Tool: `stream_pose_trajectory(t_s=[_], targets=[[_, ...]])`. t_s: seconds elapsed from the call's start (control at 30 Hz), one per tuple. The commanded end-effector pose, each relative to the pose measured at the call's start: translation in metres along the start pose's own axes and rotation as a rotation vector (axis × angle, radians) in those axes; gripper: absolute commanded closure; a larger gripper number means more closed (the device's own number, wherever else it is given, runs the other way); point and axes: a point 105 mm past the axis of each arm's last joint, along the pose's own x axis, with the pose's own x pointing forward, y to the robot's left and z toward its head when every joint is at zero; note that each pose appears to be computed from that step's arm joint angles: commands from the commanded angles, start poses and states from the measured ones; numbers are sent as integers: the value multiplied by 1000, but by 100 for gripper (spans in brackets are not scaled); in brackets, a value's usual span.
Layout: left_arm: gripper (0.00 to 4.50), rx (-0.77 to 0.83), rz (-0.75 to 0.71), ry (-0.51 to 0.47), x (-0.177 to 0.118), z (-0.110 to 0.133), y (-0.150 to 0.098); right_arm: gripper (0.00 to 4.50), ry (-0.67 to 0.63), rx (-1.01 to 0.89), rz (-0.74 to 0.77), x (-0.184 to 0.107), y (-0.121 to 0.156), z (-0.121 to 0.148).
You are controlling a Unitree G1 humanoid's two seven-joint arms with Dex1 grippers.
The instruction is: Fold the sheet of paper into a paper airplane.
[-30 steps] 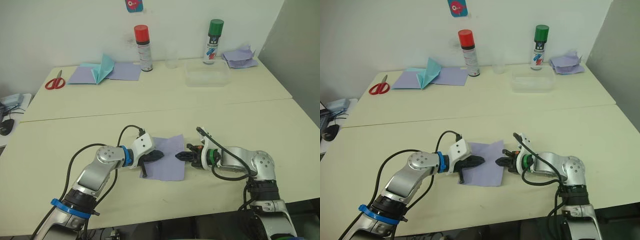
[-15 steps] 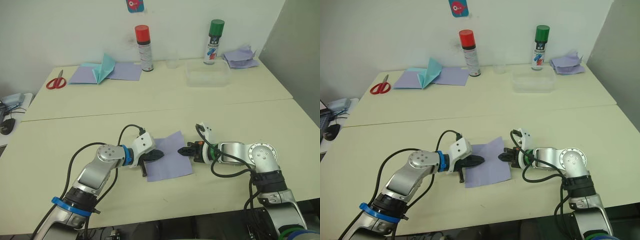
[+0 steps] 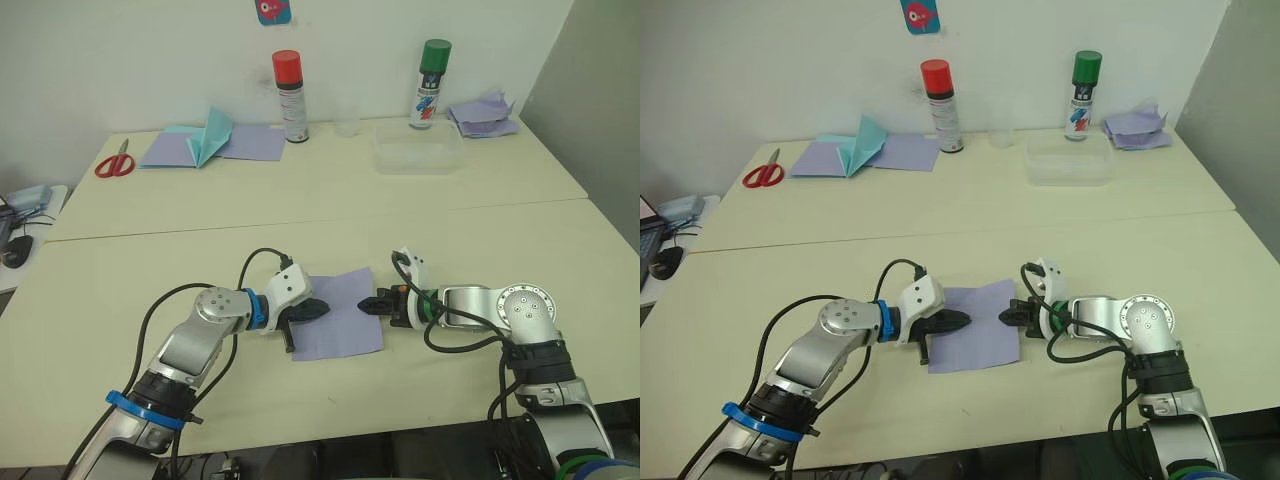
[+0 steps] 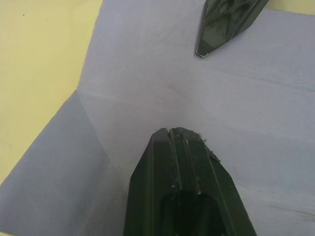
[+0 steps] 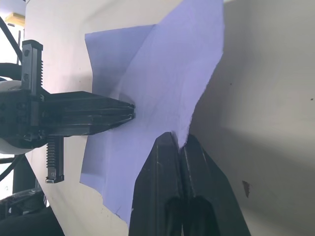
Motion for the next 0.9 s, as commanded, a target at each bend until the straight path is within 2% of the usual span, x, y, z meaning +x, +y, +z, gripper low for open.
stream_pose_trajectory(t_s=[0.03, 0.07, 0.17, 0.37, 0.47, 0.57, 0.63, 0.73, 0.83, 0.87, 0.9], targets=[[450, -32, 12, 84, 2, -22, 0, 448, -34, -8, -13, -6, -2, 6], [450, -32, 11, 84, 2, -22, 0, 448, -34, -13, -12, -7, -1, 7], [450, -32, 12, 86, 2, -22, 1, 396, -37, -20, -14, -8, -1, 8], [450, -22, 11, 89, 3, -22, 1, 182, -65, -42, -44, -22, -9, 16], [450, -19, 11, 89, 3, -23, 2, 182, -149, -206, -73, -44, -4, 38], [450, -16, 12, 91, 2, -23, 3, 182, -338, -575, -41, -59, 21, 71], [450, -15, 12, 92, 2, -24, 4, 219, -422, -735, 69, -61, 43, 76], [450, -7, 9, 102, 1, -25, 3, 313, -404, -930, 157, -46, 54, 60], [450, -2, 6, 108, 0, -26, 4, 425, -370, -968, 177, -16, 50, 41], [450, -1, 5, 109, 0, -26, 4, 447, -361, -974, 180, -9, 50, 37], [450, 1, 3, 111, 0, -26, 4, 447, -331, -983, 174, -1, 47, 31]])
